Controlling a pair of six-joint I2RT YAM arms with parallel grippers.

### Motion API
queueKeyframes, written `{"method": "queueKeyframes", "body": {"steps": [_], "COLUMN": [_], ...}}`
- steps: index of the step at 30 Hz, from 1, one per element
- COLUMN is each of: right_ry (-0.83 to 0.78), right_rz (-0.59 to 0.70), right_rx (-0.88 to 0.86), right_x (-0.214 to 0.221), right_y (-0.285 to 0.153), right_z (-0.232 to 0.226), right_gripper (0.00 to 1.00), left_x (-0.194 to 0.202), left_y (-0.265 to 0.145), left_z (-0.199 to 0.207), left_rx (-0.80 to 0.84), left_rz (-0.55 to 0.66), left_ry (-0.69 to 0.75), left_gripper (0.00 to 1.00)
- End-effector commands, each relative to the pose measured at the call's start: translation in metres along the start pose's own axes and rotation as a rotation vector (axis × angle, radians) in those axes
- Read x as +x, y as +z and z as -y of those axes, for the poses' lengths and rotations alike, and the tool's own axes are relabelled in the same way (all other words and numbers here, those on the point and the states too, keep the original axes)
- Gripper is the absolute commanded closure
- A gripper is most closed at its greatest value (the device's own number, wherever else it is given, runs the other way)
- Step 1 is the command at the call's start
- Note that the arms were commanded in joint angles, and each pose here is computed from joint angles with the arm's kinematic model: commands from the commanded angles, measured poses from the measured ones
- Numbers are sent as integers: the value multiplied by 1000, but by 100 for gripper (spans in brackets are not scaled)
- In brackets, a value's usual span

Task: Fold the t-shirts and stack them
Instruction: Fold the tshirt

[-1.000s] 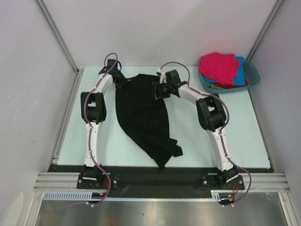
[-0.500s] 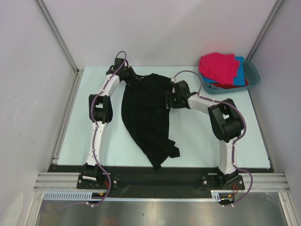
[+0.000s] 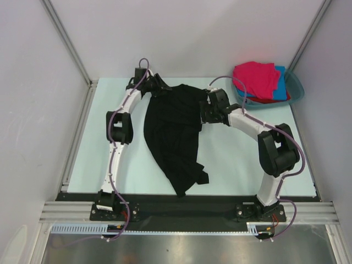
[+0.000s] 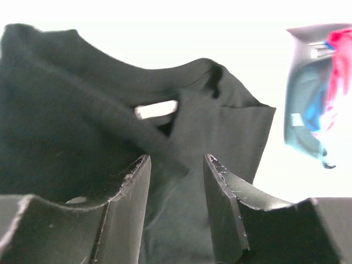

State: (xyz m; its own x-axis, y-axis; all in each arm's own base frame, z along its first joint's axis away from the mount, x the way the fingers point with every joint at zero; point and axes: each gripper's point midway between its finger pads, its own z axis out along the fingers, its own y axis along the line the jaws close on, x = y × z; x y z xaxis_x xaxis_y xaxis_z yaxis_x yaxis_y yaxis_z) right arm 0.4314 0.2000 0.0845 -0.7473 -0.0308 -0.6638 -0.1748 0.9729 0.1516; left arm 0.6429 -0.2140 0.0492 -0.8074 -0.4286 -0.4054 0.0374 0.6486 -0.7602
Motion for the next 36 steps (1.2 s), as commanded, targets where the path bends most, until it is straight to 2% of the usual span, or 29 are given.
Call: {"method": "queueKeyframes", "body": {"steps": [1, 4, 6, 7, 8, 9, 12, 13, 14, 15, 16, 17, 18, 21, 22, 23, 25, 26, 29, 32, 36], "right_ry": [-62, -72, -101, -97, -107, -103, -97, -79, -73, -70, -58, -42, -34, -2, 6, 22, 50, 60, 97, 116, 124], "right_rz": [40, 29, 13, 17, -3, -29, -103, -114, -111, -146, -154, -159, -173, -203, -226, -228, -212, -228, -261, -287, -327], "right_rx": [-91, -175, -193, -207, -216, -197, -133, -102, -104, -89, -79, -72, -67, -61, -54, -67, -99, -117, -168, -215, -229], "right_x": [-17, -5, 11, 13, 23, 31, 61, 69, 72, 88, 94, 98, 104, 123, 136, 139, 142, 150, 162, 171, 190], "right_y": [-44, -66, -77, -86, -88, -90, -89, -90, -95, -94, -97, -100, -106, -118, -118, -123, -134, -136, -148, -156, -161], "right_z": [-40, -66, -82, -88, -94, -91, -81, -75, -72, -64, -60, -58, -53, -45, -40, -41, -43, -43, -48, -54, -55], "right_gripper": [33, 33, 33, 32, 32, 32, 33, 33, 33, 33, 32, 32, 32, 33, 32, 32, 32, 32, 32, 32, 31], "left_x": [-25, -24, -19, -11, -6, -12, 4, 15, 45, 44, 57, 92, 90, 137, 142, 168, 184, 209, 259, 300, 333], "left_y": [-5, -13, -22, -24, -44, -49, -93, -101, -105, -133, -141, -148, -167, -189, -207, -212, -234, -240, -257, -270, -287], "left_z": [40, 54, 61, 64, 76, 66, 71, 71, 50, 74, 73, 51, 78, 69, 86, 66, 73, 51, 32, 26, 24], "left_rx": [151, 210, 194, 162, 126, 18, -186, -224, -277, -261, -286, -322, -247, -258, -217, -251, -225, -255, -233, -194, -143], "left_rz": [59, 33, 15, 3, 12, 77, 130, 125, 71, 110, 111, 57, 109, 72, 96, 54, 81, 45, 3, -40, -85], "left_ry": [24, 14, 43, 60, 114, 137, 204, 206, 183, 202, 184, 153, 184, 159, 168, 149, 121, 80, 0, -37, -64], "left_gripper": [51, 52, 55, 58, 59, 59, 58, 58, 58, 58, 58, 58, 58, 58, 58, 58, 58, 58, 58, 59, 58]}}
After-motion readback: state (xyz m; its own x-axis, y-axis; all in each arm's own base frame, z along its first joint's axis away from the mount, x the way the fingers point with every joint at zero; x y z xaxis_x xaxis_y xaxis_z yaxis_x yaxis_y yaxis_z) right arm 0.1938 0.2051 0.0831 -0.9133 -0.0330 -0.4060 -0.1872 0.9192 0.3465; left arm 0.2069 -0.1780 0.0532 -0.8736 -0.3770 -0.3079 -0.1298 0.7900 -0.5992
